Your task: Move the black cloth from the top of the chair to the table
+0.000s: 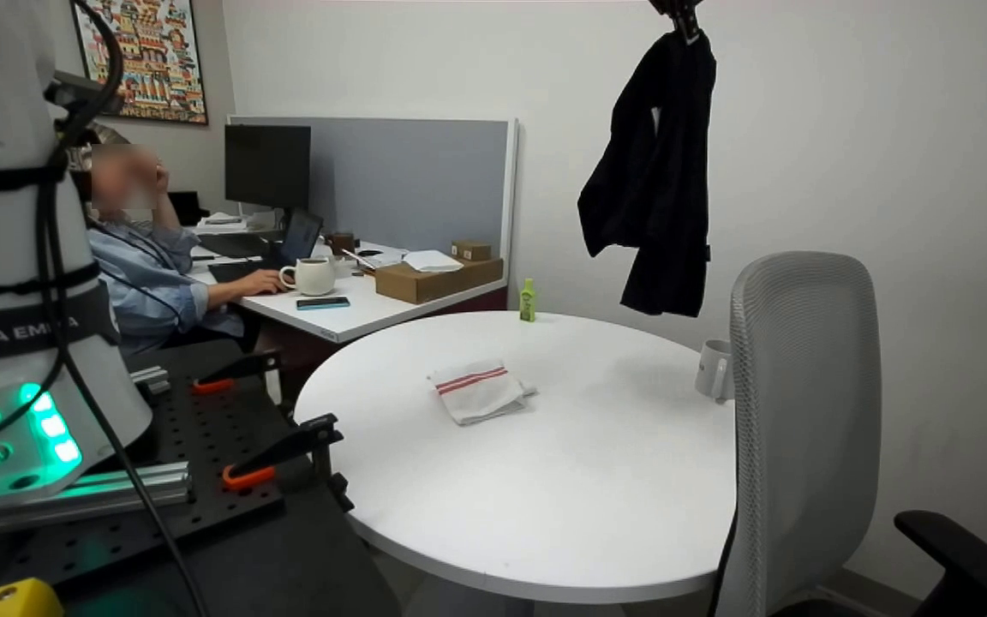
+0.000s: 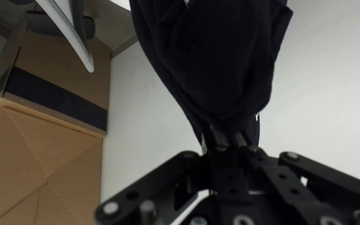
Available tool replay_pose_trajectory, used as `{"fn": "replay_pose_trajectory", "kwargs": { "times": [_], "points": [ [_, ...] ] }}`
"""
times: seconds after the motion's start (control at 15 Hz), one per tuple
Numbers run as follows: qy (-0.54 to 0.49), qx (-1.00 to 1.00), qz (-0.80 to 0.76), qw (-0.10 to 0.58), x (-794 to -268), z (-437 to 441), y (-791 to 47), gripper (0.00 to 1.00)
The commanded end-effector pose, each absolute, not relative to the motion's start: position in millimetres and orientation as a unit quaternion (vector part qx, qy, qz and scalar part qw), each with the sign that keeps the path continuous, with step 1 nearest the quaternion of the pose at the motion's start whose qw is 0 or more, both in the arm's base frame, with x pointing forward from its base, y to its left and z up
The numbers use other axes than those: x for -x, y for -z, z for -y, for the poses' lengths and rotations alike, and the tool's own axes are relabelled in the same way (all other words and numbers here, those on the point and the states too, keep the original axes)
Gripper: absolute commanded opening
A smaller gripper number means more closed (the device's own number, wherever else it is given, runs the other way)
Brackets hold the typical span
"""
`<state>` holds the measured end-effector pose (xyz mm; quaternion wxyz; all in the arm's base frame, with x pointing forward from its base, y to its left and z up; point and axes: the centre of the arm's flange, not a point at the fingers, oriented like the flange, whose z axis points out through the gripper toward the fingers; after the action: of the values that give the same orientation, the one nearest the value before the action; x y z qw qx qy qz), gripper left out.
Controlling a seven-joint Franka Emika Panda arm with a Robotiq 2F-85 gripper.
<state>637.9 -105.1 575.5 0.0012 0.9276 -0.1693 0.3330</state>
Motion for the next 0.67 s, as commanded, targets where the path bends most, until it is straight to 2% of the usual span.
{"fn": "replay_pose_trajectory", "kwargs": {
  "times": [0.0, 0.6],
  "points": [
    [-0.334, -0.913, 0.233, 0.013, -596.2, 115.9, -543.1, 0.01],
    [-0.321, -0.842, 0.427, 0.081, -510.1, 135.9, -452.2, 0.01]
  ]
}}
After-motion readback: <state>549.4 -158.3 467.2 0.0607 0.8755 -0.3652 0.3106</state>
